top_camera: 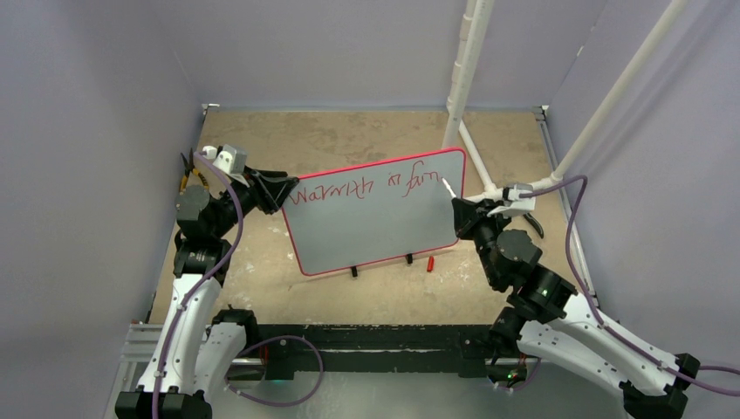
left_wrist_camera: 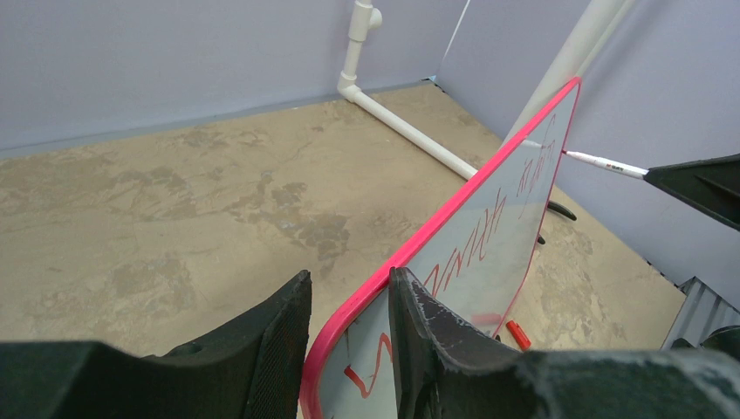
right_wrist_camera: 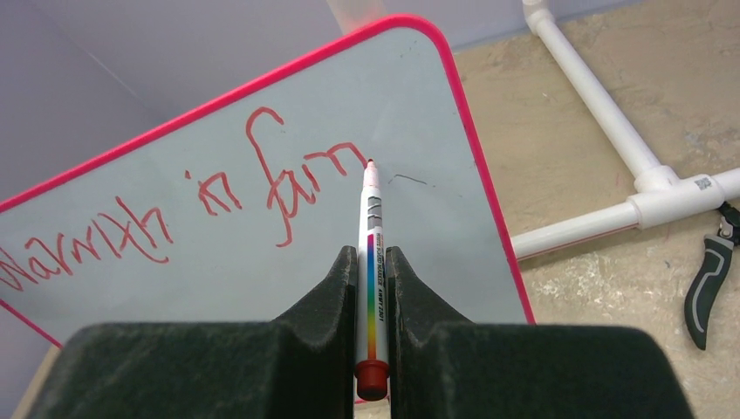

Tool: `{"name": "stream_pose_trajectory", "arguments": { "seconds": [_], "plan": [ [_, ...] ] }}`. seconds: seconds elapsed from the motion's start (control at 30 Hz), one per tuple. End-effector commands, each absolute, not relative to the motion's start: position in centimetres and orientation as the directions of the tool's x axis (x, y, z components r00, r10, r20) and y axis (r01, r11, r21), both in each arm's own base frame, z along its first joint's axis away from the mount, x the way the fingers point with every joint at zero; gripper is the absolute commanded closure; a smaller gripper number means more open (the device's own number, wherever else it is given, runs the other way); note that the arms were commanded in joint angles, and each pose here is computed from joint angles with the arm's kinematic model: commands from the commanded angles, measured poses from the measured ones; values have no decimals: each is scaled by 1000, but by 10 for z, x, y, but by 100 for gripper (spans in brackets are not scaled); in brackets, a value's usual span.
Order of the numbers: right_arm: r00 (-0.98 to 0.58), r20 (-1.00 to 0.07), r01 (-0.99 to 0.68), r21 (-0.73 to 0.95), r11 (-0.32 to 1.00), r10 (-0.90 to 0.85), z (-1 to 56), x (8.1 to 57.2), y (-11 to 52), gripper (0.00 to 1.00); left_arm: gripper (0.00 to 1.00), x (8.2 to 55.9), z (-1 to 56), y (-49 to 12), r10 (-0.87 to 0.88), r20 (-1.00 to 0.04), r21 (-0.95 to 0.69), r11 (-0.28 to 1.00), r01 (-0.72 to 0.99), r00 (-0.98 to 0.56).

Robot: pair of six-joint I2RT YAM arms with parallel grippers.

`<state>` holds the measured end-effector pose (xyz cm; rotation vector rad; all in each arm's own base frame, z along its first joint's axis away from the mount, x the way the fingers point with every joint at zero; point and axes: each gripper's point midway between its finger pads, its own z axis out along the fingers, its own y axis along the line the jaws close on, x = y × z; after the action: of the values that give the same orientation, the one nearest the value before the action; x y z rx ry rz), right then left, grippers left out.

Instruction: Write a sentence on the whiteboard

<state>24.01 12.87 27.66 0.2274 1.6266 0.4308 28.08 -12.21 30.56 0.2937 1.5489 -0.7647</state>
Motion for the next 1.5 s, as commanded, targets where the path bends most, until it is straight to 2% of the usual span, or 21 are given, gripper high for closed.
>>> {"name": "stream_pose_trajectory", "arguments": {
  "seconds": [0.0, 0.53, 1.13, 1.47],
  "plan": [
    [-32, -901, -116, 434, 894, 433, 314, 243, 125, 100, 64, 277, 304, -126, -244, -958, -282, 726, 627, -148],
    [-8, -919, -65, 395, 916, 395, 315, 254, 124, 100, 64, 277, 303, -126, -244, -958, -284, 724, 628, -152],
    [-131, -909, -28, 402, 915, 395, 270, 246, 125, 100, 64, 275, 304, -127, -247, -958, -284, 719, 635, -148],
    [-40, -902, -101, 431, 897, 430, 309, 243, 122, 100, 64, 275, 305, -127, -248, -957, -284, 719, 635, -148]
  ]
}}
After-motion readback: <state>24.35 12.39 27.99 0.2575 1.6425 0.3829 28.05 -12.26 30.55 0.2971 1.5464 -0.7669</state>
